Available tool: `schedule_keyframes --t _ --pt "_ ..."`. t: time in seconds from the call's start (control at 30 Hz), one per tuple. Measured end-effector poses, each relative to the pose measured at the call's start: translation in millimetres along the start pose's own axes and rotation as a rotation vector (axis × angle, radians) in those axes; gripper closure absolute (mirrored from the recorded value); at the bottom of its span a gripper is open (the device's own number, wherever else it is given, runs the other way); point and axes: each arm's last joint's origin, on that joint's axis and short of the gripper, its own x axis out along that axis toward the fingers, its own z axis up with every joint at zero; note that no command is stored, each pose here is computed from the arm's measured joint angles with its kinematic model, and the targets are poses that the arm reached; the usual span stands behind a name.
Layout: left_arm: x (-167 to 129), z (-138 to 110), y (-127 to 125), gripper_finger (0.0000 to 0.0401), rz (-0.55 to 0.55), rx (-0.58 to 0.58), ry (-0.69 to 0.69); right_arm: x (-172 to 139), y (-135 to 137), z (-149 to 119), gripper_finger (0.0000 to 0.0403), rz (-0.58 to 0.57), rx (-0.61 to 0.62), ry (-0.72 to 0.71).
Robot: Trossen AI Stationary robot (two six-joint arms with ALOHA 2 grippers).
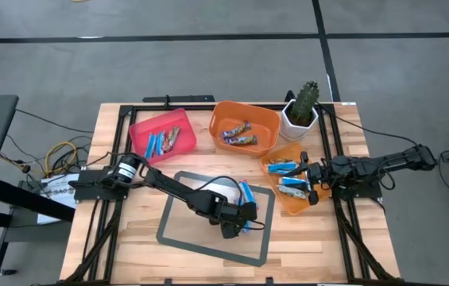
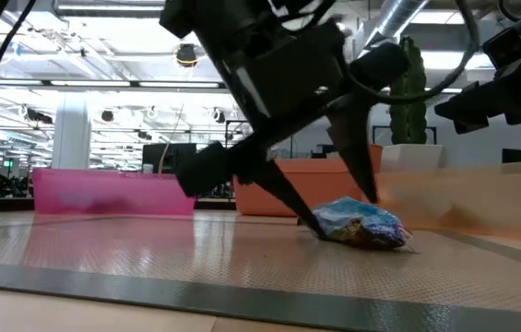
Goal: Pick and place Granola Bars by type
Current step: Put the blue granola bar into the orange bin
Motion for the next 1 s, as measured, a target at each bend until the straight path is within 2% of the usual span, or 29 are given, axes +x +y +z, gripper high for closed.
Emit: schedule_keyframes --t 0.37,0.77,1.0 --pt "6.9 -5.0 -0.2 0.0188 -0.009 -0.018 -0.021 0.0 0.0 0.0 0.0249 0.0 0.0 0.0" --pt "8.8 -5.0 -2.5 0.0302 -0.025 -0.05 -0.028 0.0 0.0 0.0 0.0249 0.0 0.0 0.0" --pt "9.1 -4.2 -3.0 0.0346 -0.022 -0.112 -0.017 0.0 0.0 0.0 0.0249 0.0 0.0 0.0"
